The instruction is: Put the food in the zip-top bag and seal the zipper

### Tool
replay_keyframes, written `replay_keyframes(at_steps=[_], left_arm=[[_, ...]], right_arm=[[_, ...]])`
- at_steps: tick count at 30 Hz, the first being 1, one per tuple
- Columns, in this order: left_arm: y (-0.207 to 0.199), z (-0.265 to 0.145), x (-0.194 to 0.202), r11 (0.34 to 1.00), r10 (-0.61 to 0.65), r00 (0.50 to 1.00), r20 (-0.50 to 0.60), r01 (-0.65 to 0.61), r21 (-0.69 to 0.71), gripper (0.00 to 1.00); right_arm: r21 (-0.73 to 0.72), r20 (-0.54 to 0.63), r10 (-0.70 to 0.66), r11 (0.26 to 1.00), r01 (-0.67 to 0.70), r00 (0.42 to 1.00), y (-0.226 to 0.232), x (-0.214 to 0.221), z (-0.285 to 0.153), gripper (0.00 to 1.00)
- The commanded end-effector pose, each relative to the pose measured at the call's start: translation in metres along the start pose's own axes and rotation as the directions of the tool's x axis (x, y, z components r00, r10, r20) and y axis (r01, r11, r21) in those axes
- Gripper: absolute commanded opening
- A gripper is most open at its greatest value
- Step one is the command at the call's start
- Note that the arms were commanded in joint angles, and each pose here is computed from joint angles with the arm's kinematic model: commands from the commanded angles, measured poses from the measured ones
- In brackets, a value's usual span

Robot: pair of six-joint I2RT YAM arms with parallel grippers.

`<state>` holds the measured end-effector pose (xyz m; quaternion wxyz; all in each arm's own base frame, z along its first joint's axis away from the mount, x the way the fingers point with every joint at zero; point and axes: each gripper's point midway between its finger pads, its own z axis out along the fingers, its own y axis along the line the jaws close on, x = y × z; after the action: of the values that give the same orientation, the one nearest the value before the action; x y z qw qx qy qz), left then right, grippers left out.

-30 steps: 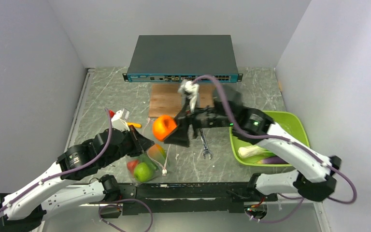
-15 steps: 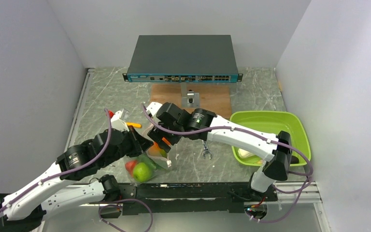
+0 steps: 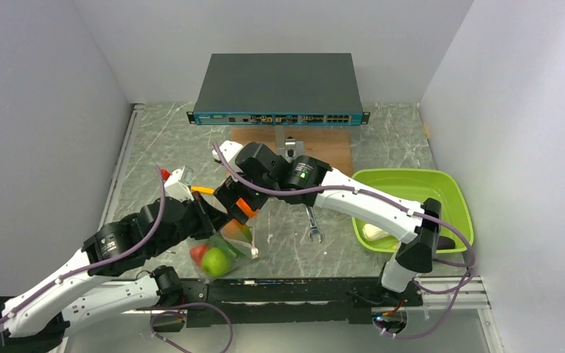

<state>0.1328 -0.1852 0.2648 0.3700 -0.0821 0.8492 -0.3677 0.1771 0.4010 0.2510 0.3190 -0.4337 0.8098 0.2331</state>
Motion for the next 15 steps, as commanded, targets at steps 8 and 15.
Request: replay_keyframes(at_steps=[8, 15], left_arm=[[-0.012, -0.01, -0.017, 0.995, -0.074, 0.995, 0.074, 0.069, 0.066, 0.0], [-0.001, -0.017, -0.029, 0.993, -0.121, 0.983, 0.137, 0.118, 0.03, 0.0]], right_arm=[[-0.093, 0.17, 0.063, 0.995, -0.048, 0.983, 0.019, -0.04, -0.03, 1.0], [-0.021, 0.199, 0.154, 0.988, -0.153, 0.968, 0.006, -0.027, -0.063, 1.0]])
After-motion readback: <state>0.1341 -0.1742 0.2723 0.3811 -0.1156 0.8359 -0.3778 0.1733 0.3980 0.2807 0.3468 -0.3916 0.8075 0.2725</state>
